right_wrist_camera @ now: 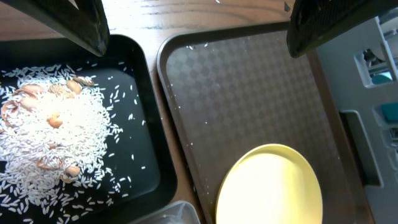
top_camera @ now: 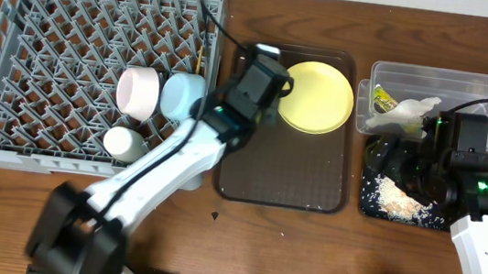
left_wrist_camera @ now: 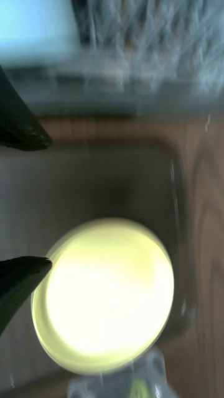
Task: Sort waste into correct bins and load items into the dishwasher
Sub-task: 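Grasp the edge of the yellow plate with the left gripper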
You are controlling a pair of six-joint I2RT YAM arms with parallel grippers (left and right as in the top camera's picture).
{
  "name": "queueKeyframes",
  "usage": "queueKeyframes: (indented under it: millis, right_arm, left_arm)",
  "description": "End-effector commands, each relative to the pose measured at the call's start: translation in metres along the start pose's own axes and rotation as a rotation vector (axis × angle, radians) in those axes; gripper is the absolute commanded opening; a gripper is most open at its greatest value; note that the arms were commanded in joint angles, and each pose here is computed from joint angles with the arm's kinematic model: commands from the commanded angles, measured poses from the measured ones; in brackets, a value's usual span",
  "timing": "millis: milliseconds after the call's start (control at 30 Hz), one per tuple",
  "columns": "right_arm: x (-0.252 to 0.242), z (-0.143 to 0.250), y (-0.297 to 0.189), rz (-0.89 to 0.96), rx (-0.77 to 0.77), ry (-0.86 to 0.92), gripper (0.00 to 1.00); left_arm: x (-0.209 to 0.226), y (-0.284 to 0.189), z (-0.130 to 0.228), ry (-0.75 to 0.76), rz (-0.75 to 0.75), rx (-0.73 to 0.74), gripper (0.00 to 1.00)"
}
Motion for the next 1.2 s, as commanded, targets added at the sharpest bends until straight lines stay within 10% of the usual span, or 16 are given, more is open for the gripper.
queueKeyframes:
  millis: [0,400,533,600,1100,1167]
  right_arm:
    - [0.001,-0.003,-0.003,-0.002,-0.014,-0.005,0.90]
    - [0.001,-0.003,-0.003,-0.002,-0.011,-0.009,0.90]
    - [0.001,-0.002,-0.003,0.000,-0.009,-0.009,0.90]
    - [0.001,-0.002,-0.003,0.001,-0.007,-0.008,0.90]
    - [0.001,-0.002,-0.003,-0.001,-0.010,-0.008,0.90]
    - [0.001,-0.002,-0.003,-0.001,-0.010,-0.008,0.90]
  left_arm:
    - [-0.033,0.039,0.024,-0.134,0.203,0.111,0.55]
    - [-0.060,0.108,0.084,-0.323,0.306,0.312,0.55]
    - [-0.058,0.114,0.092,-0.345,0.323,0.348,0.34]
    - [-0.054,0.114,0.093,-0.361,0.334,0.360,0.08]
    - [-0.011,0.108,0.100,-0.514,0.494,0.515,0.08]
    - [-0.011,0.107,0.100,-0.514,0.494,0.518,0.26]
Point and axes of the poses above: each gripper's point midway between its finger pads, its own y axis out along the fingers, its own x axis along the line the jaws close on, z = x × y, the point moved 5 cm from there along -y, back along the fingers, and after that the axes turned 10 degrees about y, right-handed, at the moved point
